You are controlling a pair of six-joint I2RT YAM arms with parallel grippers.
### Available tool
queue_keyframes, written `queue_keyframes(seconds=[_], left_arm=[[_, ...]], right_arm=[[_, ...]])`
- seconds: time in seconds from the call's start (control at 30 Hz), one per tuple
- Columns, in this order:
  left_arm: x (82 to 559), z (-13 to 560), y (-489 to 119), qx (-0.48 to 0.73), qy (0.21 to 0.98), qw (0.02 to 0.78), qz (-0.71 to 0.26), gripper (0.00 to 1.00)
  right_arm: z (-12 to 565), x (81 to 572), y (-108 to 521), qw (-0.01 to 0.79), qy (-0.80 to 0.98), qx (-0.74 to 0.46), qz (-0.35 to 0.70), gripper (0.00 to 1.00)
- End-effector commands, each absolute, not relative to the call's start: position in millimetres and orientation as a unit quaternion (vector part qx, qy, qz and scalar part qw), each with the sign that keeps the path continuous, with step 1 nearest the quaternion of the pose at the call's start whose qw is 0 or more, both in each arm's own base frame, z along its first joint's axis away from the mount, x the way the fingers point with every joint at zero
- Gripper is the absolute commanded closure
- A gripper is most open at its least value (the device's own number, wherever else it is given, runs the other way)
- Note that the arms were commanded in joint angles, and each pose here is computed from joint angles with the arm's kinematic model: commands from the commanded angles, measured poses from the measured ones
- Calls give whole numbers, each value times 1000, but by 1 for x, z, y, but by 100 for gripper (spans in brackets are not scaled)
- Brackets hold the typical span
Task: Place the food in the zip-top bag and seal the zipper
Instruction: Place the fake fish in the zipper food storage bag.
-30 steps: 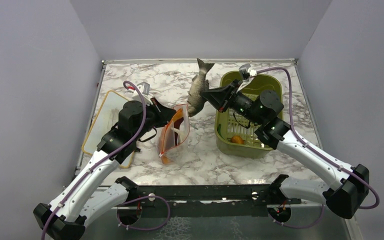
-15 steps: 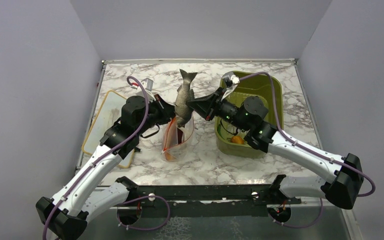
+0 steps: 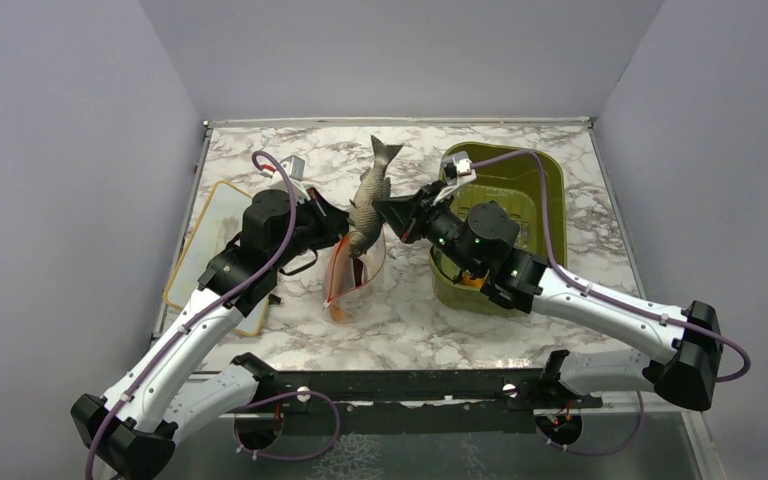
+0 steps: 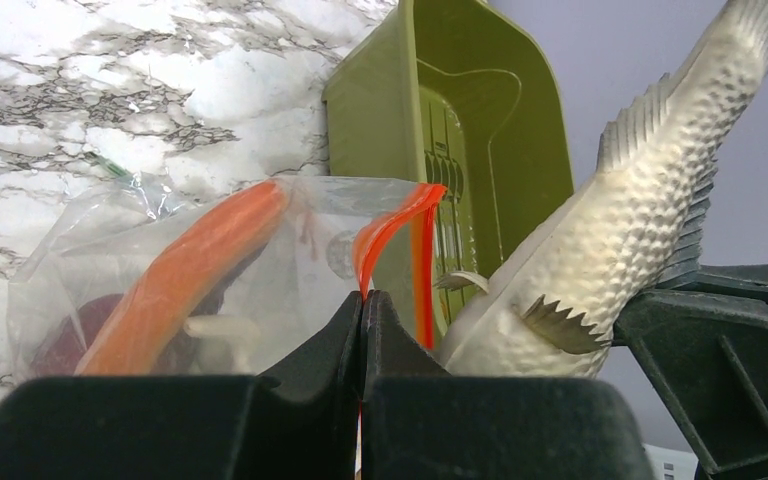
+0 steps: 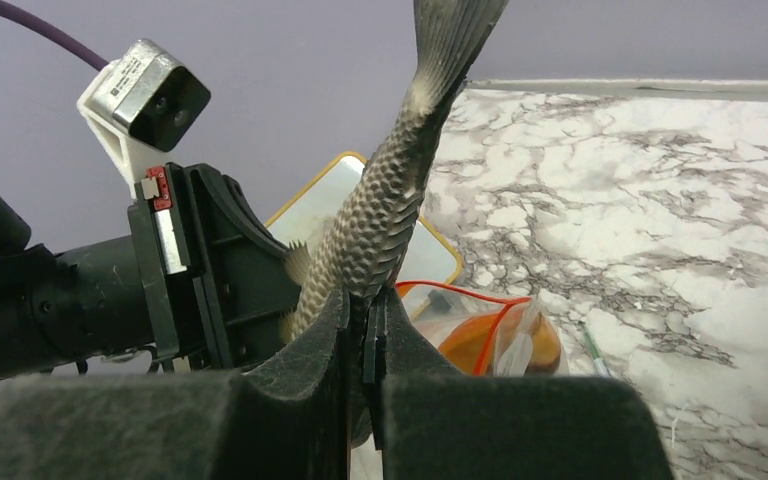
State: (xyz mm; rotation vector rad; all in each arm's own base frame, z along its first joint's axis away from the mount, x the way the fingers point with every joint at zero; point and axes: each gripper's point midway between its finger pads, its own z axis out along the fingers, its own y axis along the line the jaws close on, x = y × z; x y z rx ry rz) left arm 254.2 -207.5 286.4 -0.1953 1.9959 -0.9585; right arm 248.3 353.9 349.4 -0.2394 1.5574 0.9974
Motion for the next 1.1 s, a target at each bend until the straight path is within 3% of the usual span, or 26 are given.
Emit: queue_keyframes(seconds=[0.0, 0.6, 1.07], left_arm=[[254, 346, -213, -67, 752, 491, -435, 100], [255, 361, -210, -105, 734, 492, -456, 100], [257, 348, -196, -156, 728, 495, -448, 100]], right_arm=[[314, 249, 345, 583, 709, -95, 386, 99], [320, 242, 350, 595, 710, -79, 368, 99], [287, 232, 363, 540, 778, -16, 321, 99]])
